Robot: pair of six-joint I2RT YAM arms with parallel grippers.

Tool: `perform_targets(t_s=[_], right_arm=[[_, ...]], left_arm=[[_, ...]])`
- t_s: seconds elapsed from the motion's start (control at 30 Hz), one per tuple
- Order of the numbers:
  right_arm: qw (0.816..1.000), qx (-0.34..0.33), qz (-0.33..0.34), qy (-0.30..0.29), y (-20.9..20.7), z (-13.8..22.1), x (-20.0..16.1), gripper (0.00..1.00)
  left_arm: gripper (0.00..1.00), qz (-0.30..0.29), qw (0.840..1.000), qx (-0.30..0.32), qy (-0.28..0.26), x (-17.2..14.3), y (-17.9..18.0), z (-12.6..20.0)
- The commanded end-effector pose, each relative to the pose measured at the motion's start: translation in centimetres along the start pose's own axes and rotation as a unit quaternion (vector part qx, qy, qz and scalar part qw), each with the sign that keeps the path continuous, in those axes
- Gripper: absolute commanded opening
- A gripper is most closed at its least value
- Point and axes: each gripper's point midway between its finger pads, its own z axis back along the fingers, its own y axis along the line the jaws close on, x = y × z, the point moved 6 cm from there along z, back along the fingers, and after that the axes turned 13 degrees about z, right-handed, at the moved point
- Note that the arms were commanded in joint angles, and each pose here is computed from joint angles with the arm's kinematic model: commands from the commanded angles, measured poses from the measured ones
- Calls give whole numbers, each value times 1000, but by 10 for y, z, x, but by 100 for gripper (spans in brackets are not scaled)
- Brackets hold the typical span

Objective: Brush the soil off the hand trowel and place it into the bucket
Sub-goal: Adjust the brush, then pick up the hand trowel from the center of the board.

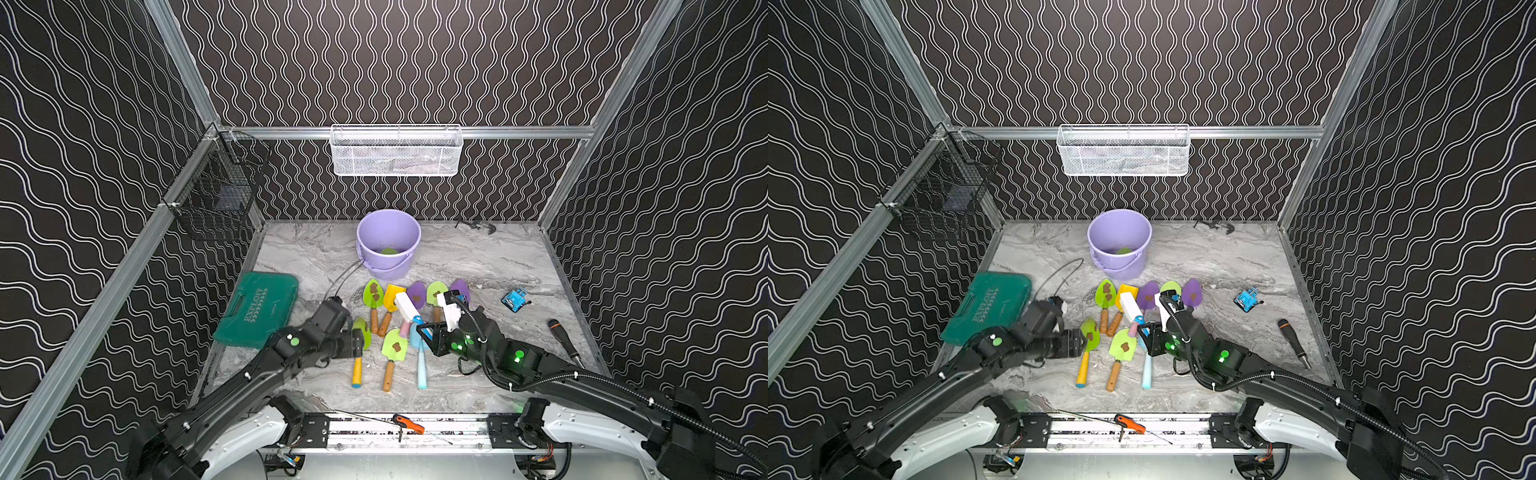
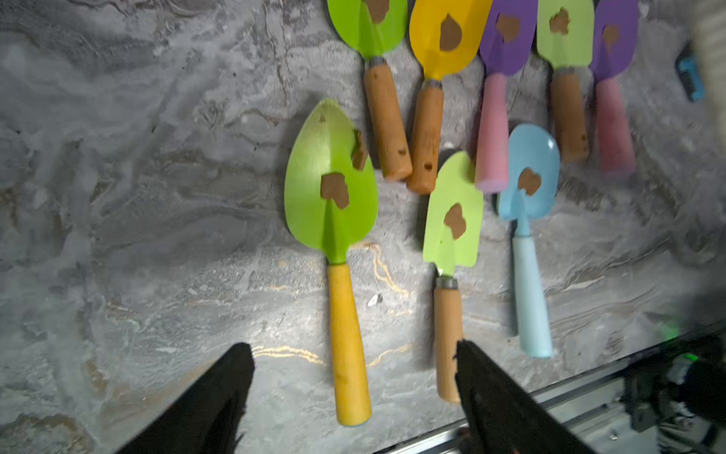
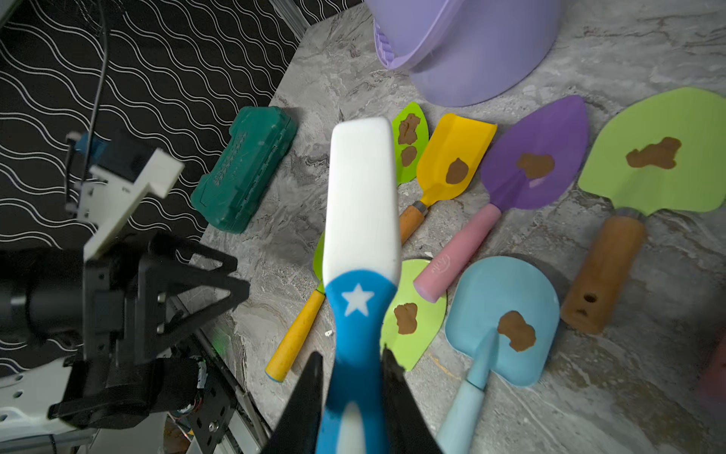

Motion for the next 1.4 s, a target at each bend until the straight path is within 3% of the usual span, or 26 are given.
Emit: perform_targets(t_s=[0.0,0.1,0.2,0.5,0.9,1.37], right_arm=[[1000,4,-6,-7,1,1,1,0],[1000,7,-6,-6,2,-1,1,0],[1000,11,-7,-4,3,-2,1,0],[1000,10,-17,-11,2,0,1,0],[1000,1,-25,-14,-3,3,-3,0],[999,-4,-32,-16,-6,2,-6,0]], left_arm=[[71,26,999,7,-20,-13,10,-2],[69,28,1000,0,-10,-29,14,-14],[71,2,999,38,-4,-40,16,-24],[72,-44,998,45,-13,-51,-3,-44],[61,-103,988,99,-55,-59,-6,-60],[53,-80,989,102,-68,-73,12,-77]])
